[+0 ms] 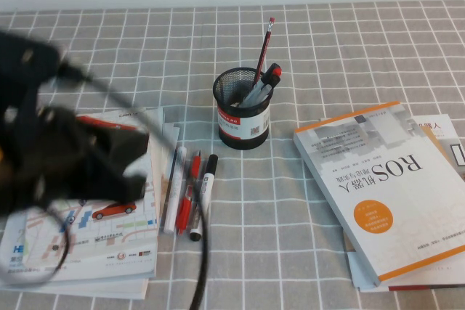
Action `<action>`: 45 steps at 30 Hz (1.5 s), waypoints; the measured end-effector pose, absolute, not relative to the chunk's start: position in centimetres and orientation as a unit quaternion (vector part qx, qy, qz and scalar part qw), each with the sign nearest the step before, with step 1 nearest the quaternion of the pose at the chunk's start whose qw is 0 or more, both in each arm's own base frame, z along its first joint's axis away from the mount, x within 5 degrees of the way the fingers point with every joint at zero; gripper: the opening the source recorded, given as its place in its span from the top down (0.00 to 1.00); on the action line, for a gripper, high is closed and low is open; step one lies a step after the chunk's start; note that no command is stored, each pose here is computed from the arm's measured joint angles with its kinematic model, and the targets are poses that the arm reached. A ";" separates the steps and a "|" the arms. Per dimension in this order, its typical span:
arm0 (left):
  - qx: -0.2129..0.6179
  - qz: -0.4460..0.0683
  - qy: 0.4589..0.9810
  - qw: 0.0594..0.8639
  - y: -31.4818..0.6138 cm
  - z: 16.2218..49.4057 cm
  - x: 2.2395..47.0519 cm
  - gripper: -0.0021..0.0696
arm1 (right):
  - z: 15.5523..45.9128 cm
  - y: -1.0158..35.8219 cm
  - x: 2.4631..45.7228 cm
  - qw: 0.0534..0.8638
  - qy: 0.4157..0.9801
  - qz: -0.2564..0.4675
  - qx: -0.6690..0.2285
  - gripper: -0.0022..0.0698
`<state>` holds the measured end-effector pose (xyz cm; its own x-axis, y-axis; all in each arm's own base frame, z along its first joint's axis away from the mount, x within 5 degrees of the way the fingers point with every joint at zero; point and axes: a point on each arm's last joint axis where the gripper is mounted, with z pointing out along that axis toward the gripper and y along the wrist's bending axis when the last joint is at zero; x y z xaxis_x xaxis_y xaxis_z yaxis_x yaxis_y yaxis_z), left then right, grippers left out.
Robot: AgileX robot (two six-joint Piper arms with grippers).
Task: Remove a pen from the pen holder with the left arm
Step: 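Take a marker out of the pen holder and lay it on the table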
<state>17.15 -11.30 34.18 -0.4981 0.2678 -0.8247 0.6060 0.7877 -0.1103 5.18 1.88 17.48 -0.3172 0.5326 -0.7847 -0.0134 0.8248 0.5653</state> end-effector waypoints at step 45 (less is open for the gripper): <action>0.152 -0.137 0.812 0.547 -3.1 17.7 6.5 0.97 | 17.5 1.9 5.2 0.559 0.774 0.244 0.168 0.99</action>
